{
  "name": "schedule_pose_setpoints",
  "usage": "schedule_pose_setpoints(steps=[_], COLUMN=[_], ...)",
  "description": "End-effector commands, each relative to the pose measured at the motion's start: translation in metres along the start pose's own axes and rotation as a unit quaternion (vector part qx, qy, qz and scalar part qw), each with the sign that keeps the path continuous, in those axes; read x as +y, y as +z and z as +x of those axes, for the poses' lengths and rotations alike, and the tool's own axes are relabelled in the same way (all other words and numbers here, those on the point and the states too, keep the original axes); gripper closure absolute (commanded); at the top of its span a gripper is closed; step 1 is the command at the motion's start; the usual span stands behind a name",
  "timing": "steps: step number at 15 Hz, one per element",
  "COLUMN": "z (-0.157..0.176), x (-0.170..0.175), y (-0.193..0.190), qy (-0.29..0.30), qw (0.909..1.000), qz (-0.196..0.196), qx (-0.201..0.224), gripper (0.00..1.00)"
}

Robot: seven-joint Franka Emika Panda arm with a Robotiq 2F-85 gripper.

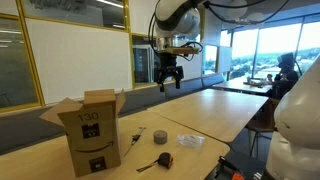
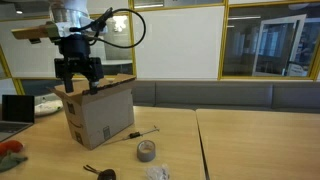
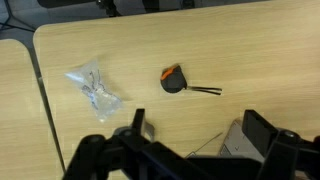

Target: Put the objects on the table in the box

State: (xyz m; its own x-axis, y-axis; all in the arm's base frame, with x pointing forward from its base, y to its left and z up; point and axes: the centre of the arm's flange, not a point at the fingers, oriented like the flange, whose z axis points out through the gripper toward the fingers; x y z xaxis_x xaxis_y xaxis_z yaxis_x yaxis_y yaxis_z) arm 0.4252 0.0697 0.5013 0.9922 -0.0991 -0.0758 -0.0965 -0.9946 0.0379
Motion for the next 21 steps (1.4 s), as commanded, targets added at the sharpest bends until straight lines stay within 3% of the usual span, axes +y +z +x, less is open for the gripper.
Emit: schedule_pose_setpoints(steps=[1,9,16,21], z=[0.0,0.0,0.012,0.03], x=[0.0,0.0,0.025,0.058], y=[-0.002,-0.007,0.037,0.082], qy=[0.0,0.0,0.022,0.045], qw=[1.0,1.0,0.9949,0.996], qz=[0.001,0.002,-0.067,-0.031], qx=[0.003,0.007,0.072,0.07], gripper=[0.0,0.0,0.0,0.0])
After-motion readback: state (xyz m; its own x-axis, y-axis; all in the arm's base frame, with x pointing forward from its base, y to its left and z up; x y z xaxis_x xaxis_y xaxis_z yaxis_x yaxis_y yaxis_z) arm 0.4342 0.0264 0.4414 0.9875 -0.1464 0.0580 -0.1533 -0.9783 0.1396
